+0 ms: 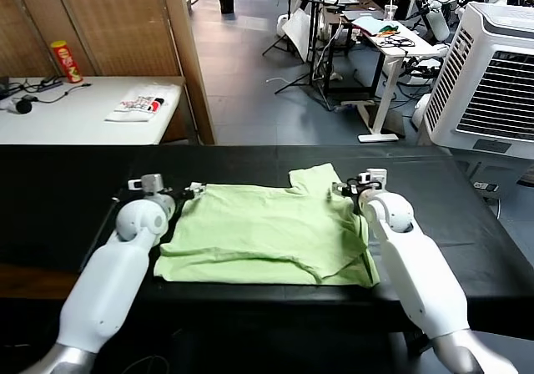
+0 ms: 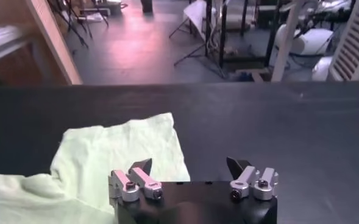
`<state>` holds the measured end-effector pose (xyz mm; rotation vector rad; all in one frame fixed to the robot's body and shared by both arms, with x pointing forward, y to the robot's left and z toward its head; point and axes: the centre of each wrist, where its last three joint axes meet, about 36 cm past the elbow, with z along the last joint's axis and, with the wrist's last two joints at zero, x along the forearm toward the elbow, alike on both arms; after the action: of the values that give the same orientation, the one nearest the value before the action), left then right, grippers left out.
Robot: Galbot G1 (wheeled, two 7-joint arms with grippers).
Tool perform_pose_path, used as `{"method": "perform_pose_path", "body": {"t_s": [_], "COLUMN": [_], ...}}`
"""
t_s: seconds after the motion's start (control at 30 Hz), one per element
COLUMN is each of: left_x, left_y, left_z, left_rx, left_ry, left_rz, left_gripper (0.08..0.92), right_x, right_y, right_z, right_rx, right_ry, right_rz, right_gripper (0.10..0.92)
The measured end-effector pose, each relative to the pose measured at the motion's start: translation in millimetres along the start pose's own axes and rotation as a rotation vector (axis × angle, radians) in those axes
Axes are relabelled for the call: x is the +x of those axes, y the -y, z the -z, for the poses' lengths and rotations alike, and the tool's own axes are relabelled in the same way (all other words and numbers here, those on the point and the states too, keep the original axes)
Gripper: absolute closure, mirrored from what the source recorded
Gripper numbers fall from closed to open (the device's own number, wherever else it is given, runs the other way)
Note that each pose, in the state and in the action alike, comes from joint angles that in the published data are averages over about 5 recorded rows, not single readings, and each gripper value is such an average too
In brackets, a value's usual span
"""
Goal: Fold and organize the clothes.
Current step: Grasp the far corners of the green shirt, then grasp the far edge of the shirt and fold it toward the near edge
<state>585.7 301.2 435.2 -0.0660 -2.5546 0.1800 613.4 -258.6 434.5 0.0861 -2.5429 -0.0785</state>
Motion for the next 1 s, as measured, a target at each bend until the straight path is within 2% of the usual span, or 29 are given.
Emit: {"method": "perform_pose_path", "body": {"t_s": [0.1,0.17,0.37,0.47,0.57,0.77,1.0], "left_x": [-7.4,-10.9,-16.3,-17.5,-17.7,-14.9,0.8], "left_y": [0.3,0.7,-0.9,-0.9,0.5,2.4,0.6], "left_z": [-1.8,-3.1,-5.6,-5.6,-5.9,-6.3,-10.1], "left_rx": [-0.004,-0.008,-0.02,-0.022,-0.025,-0.031,-0.045], "left_ry": [-0.009,-0.013,-0.019,-0.021,-0.022,-0.018,-0.012], "left_rz": [0.002,0.004,0.009,0.003,-0.01,-0.02,-0.022], "left_gripper": [0.227,0.291,0.615,0.782,0.868,0.873,0.873], "right_x": [-2.5,-3.3,-4.9,-5.1,-3.9,7.5,46.4], "right_y": [-1.4,-2.5,-3.5,-3.8,-4.7,1.1,9.3], "right_z": [-1.4,-1.9,-3.2,-5.3,-8.0,-9.1,-13.2], "right_rx": [0.001,0.002,0.001,0.011,0.018,0.034,0.071], "right_ry": [-0.007,-0.009,-0.011,-0.001,0.016,0.099,0.187], "right_rz": [0.007,0.012,0.02,0.026,0.033,0.039,0.071], "right_gripper": [0.306,0.412,0.742,0.861,0.897,0.9,0.9]}}
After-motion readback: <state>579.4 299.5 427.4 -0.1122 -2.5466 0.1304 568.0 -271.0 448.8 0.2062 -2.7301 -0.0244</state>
